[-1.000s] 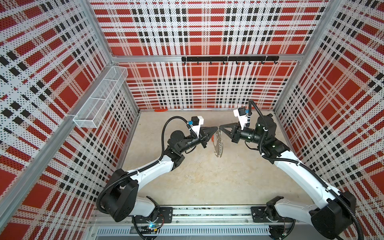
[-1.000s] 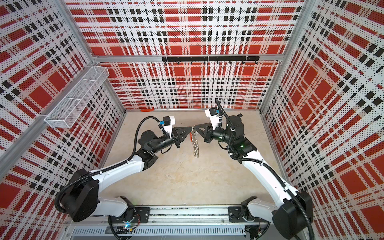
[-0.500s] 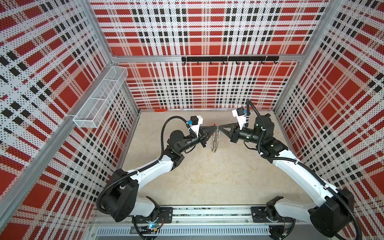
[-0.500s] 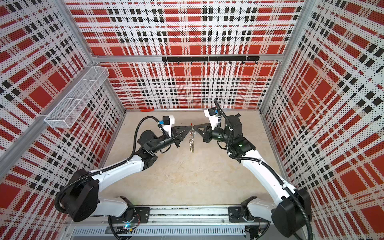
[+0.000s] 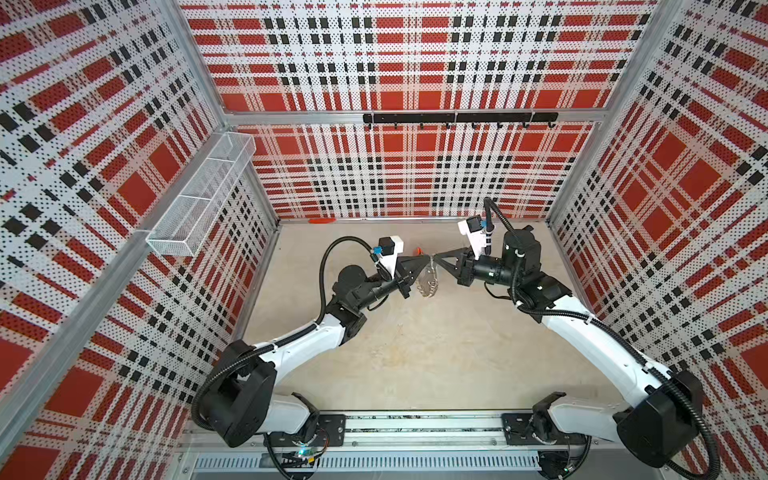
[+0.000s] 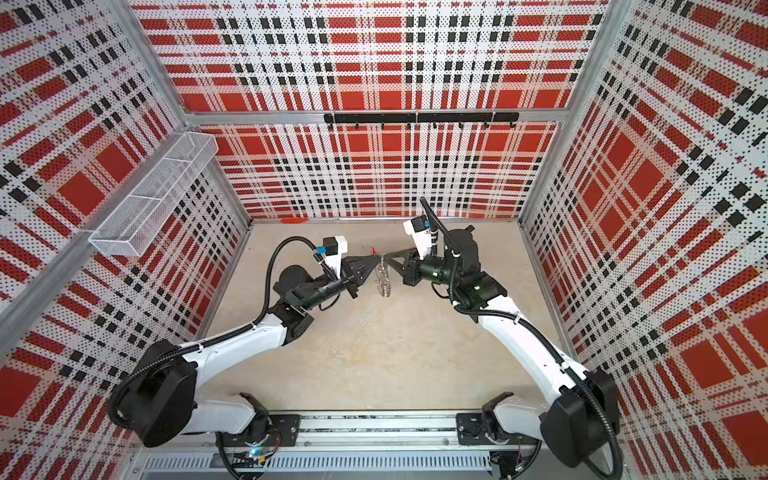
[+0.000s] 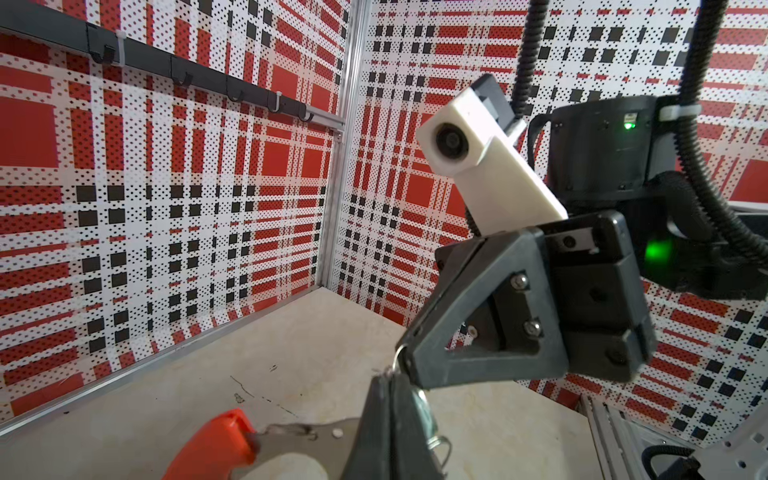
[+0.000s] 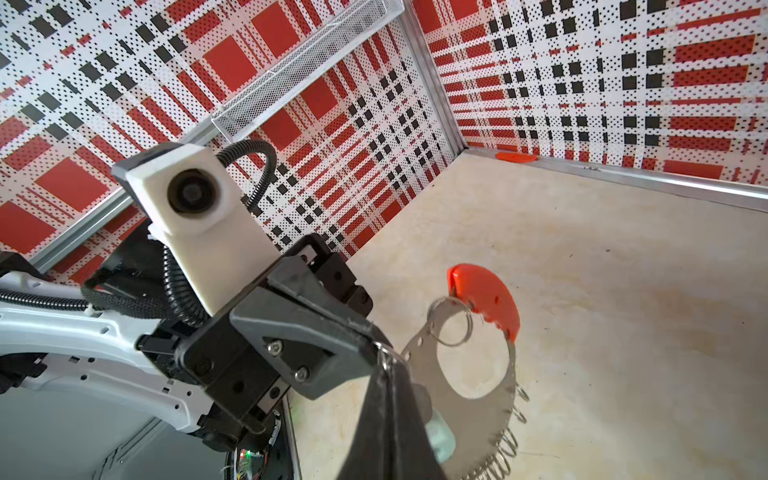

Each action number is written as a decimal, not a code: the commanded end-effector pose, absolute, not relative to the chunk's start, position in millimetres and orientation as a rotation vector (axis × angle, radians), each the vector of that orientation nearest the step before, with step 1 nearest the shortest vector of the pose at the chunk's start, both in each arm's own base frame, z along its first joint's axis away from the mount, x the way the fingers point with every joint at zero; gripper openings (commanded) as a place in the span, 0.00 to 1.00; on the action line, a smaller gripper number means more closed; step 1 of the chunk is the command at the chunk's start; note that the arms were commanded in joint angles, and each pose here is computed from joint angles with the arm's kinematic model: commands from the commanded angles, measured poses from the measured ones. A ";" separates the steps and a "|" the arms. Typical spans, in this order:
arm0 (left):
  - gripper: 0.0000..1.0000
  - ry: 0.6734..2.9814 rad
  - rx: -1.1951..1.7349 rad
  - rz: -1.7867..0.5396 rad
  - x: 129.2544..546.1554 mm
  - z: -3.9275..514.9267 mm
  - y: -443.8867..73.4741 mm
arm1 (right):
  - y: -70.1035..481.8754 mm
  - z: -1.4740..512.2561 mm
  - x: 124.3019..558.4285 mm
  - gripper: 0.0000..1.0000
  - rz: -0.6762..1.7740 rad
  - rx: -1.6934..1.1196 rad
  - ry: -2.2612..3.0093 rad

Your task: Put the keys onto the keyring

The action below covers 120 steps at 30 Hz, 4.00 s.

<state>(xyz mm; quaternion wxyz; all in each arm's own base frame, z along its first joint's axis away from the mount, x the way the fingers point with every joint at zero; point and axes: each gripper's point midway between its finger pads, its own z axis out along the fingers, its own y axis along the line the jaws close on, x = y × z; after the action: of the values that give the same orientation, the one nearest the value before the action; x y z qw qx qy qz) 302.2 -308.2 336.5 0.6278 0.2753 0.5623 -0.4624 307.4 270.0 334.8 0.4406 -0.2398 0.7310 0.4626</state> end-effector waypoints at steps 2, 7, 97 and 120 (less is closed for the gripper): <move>0.00 1.088 0.678 -1.051 277.2 382.0 -302.2 | 269.2 320.3 313.0 0.00 1.152 -0.556 1.904; 0.00 1.072 0.687 -1.047 274.4 385.1 -302.1 | 267.9 315.3 310.1 0.00 1.184 -0.539 1.937; 0.00 0.992 0.703 -1.055 262.8 384.8 -307.5 | 262.1 352.9 308.1 0.00 1.323 -0.431 1.922; 0.00 1.032 0.670 -1.115 273.8 380.2 -313.1 | 251.6 394.2 280.2 0.00 1.270 -0.589 1.762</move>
<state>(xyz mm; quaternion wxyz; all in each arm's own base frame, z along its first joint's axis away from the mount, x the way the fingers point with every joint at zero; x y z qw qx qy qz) 281.3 -312.4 359.9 0.6590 0.2929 0.4932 -0.4864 287.8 250.7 373.9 0.4064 -0.2063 0.7280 0.5121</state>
